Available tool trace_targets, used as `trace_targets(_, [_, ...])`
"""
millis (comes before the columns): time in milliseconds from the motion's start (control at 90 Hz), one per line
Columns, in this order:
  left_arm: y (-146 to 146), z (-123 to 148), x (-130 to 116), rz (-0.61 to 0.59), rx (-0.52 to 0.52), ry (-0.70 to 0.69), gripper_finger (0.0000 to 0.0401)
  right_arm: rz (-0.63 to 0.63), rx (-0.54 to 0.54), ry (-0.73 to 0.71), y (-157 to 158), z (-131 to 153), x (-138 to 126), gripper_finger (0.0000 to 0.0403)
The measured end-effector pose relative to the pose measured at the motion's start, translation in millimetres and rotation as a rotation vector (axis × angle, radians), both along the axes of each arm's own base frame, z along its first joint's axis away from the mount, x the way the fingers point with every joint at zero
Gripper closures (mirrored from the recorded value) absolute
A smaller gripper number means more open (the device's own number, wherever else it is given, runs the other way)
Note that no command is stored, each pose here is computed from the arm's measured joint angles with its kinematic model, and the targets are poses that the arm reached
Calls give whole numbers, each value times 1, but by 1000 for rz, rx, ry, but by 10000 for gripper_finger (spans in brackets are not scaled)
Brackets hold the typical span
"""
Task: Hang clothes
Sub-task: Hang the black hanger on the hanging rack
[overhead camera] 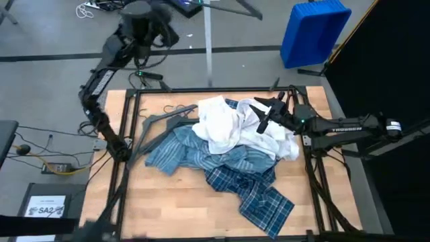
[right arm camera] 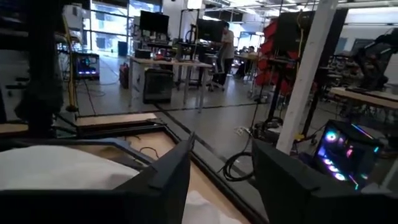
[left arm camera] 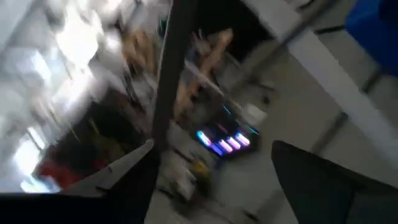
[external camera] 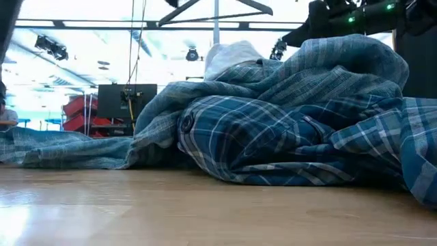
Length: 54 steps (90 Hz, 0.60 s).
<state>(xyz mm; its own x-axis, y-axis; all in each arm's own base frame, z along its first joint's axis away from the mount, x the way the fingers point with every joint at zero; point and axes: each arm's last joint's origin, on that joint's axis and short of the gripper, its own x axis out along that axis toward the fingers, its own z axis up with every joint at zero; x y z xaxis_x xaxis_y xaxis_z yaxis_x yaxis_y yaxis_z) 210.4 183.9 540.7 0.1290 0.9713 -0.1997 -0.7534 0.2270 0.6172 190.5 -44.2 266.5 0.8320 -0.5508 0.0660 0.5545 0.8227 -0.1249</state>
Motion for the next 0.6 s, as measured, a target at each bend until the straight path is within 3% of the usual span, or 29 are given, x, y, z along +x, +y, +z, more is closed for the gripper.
trace_targets(111, [-10,-38,-12,67,-339,-29,148,-7,-1,10,-1,-1,0,263])
trace_targets(200, [-7,-78,-11,185,-566,27,173,-11,-2,10,-2,-1,0,265])
trace_targets(311, [2,-133,0,254,-685,150,199,-18,-3,10,-3,-1,-1,266])
trace_targets(433, [6,-206,10,224,-844,305,216,-19,4,6,-4,-1,-1,264])
trace_targets(489, [5,-233,10,197,-888,288,219,-15,8,4,-3,-1,-1,264])
trace_targets(600, [-7,-265,-4,100,-968,122,223,-5,23,16,-1,-3,0,267])
